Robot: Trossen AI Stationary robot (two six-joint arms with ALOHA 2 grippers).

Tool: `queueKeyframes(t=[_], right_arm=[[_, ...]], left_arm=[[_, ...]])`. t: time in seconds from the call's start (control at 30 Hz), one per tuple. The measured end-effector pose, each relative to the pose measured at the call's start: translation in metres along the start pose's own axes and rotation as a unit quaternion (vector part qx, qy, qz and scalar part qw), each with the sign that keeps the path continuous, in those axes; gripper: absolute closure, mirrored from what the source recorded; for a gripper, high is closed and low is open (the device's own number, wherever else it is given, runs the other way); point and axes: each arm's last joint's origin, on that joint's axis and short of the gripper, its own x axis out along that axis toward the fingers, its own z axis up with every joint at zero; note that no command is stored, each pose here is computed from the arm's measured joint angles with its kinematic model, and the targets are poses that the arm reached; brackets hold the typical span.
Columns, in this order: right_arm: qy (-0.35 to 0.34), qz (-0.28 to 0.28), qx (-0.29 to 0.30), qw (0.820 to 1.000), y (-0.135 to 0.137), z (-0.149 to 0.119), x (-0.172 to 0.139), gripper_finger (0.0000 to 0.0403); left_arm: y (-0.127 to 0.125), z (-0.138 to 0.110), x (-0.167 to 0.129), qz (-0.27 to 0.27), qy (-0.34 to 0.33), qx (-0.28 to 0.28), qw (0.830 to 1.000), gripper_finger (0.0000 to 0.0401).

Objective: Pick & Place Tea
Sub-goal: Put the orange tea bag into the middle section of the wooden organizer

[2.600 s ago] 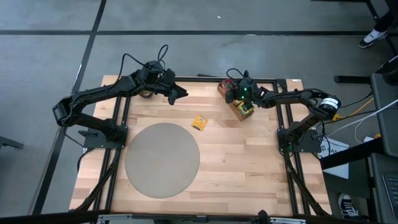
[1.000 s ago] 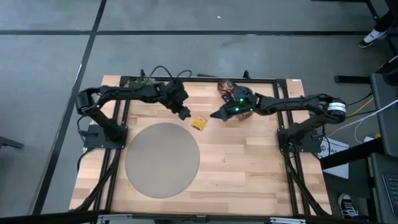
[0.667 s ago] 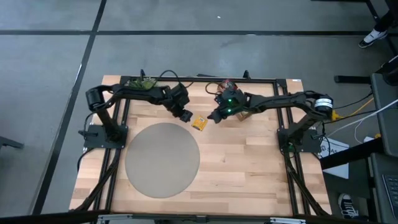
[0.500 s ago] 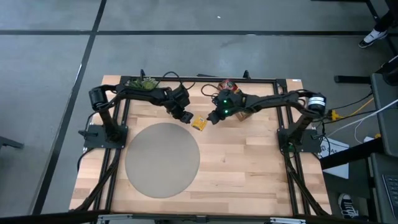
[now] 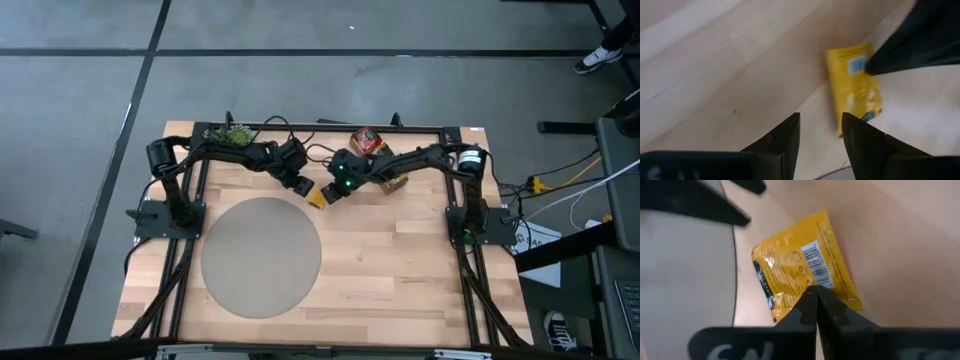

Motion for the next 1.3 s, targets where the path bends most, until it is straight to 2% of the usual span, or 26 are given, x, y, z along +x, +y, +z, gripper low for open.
queueKeyframes(t=[0.23,0.67,0.87,1.13,1.3], right_arm=[[0.014,-0.002,0.007,1.0,-0.009,0.0,0.019,0.0401],[0.001,0.007,0.013,1.0,-0.015,0.006,0.017,0.0401],[-0.003,0.013,0.02,1.0,-0.015,0.007,0.017,0.0401],[-0.001,0.019,0.02,1.0,-0.014,0.007,0.017,0.0401],[-0.003,0.022,0.02,1.0,-0.014,0.007,0.017,0.04]], left_arm=[[-0.002,-0.002,0.001,-0.003,0.003,0.008,1.0,0.026],[-0.008,-0.006,0.003,-0.03,0.029,-0.004,0.999,0.026],[-0.002,-0.007,0.011,-0.004,0.029,-0.01,1.0,0.026],[0.005,-0.008,0.025,-0.011,0.054,-0.02,0.998,0.026],[0.009,-0.004,0.026,-0.043,0.055,-0.023,0.997,0.0262]])
